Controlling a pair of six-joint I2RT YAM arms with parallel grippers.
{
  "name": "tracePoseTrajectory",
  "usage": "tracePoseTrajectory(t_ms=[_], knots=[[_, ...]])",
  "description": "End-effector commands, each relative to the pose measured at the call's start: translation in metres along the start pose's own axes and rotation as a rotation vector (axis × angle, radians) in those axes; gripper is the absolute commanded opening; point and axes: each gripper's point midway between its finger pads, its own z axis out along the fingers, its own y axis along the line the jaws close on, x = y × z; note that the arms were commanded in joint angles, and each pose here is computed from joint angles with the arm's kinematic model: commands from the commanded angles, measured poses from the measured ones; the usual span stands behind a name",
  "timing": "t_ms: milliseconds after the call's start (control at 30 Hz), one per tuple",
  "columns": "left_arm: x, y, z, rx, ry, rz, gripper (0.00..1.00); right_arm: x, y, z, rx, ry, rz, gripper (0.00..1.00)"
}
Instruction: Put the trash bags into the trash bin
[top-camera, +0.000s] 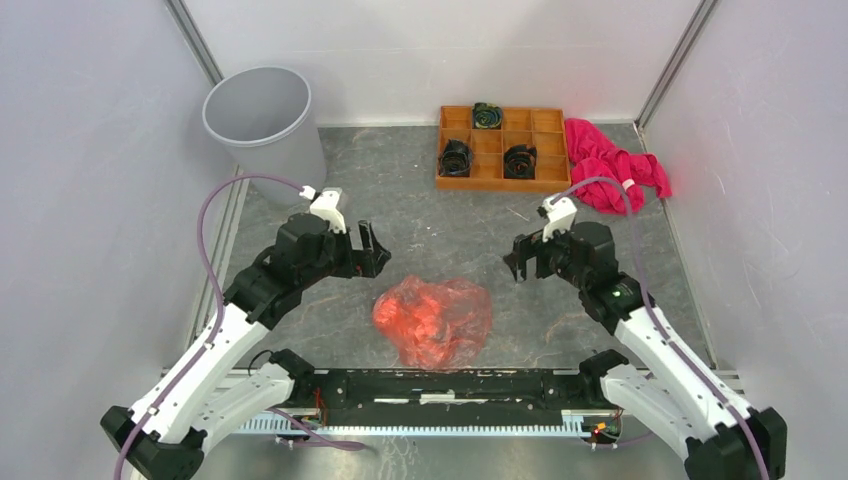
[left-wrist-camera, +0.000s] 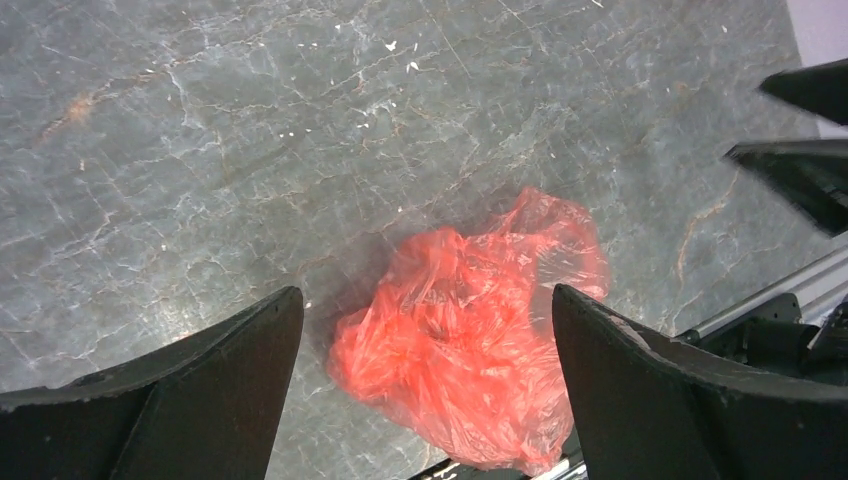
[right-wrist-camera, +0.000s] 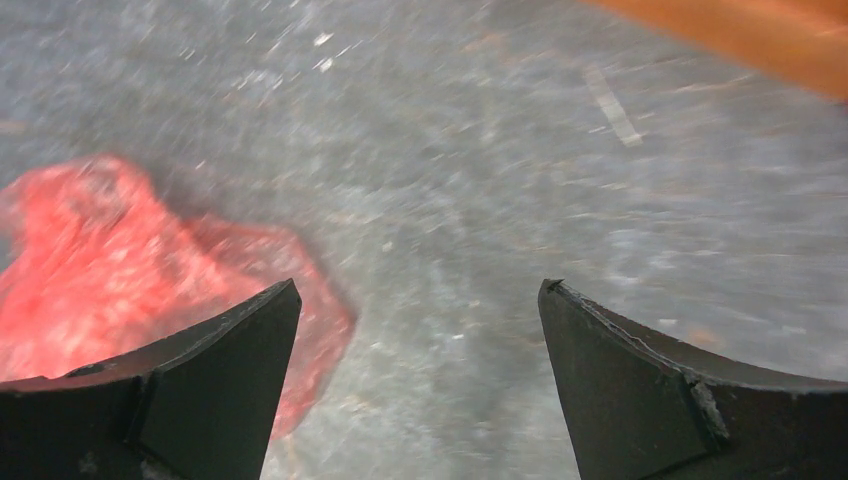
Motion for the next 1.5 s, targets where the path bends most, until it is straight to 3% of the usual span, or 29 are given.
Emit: tracePoseTrajectory(t_ms=[0,100,367,600,700,733,833,967,1200,1333,1467], knots=[[-0.013,-0.020,0.002,0.087,-0.040,-0.062,1.00,0.024,0.064,0.011,-0.345,0.063,0.089,0.97],[0.003,-0.032,0.014,0.160,0.043,-0.068,1.00,0.045,0.097,0.010,-0.482,0.126,0.111,0.97],[0.071,-0.041,0.052,0.249,0.263,-0.226,1.00,0.104,0.115,0.014,-0.537,0.270,0.055,0.97],[0.088,-0.035,0.066,0.235,0.291,-0.273,0.95,0.111,0.140,0.026,-0.619,0.262,0.131,0.66],[0.091,-0.031,0.073,0.212,0.293,-0.275,0.90,0.109,0.157,0.028,-0.675,0.281,0.142,0.42],[0.091,-0.028,0.077,0.192,0.294,-0.272,0.87,0.106,0.161,0.029,-0.690,0.281,0.153,0.29],[0.077,-0.026,0.080,0.165,0.260,-0.252,0.86,0.089,0.165,0.031,-0.697,0.247,0.180,0.02],[0.038,-0.043,0.066,0.226,0.161,-0.209,1.00,0.046,0.162,0.031,-0.631,0.144,0.259,0.00],[0.007,-0.098,0.028,0.488,0.156,-0.141,1.00,-0.034,0.145,0.026,-0.451,0.001,0.480,0.00],[0.008,-0.125,0.015,0.543,0.187,-0.088,1.00,-0.075,0.141,0.011,-0.443,-0.124,0.498,0.00],[0.021,-0.154,0.009,0.588,0.199,-0.019,1.00,-0.094,0.150,0.002,-0.502,-0.160,0.487,0.01]])
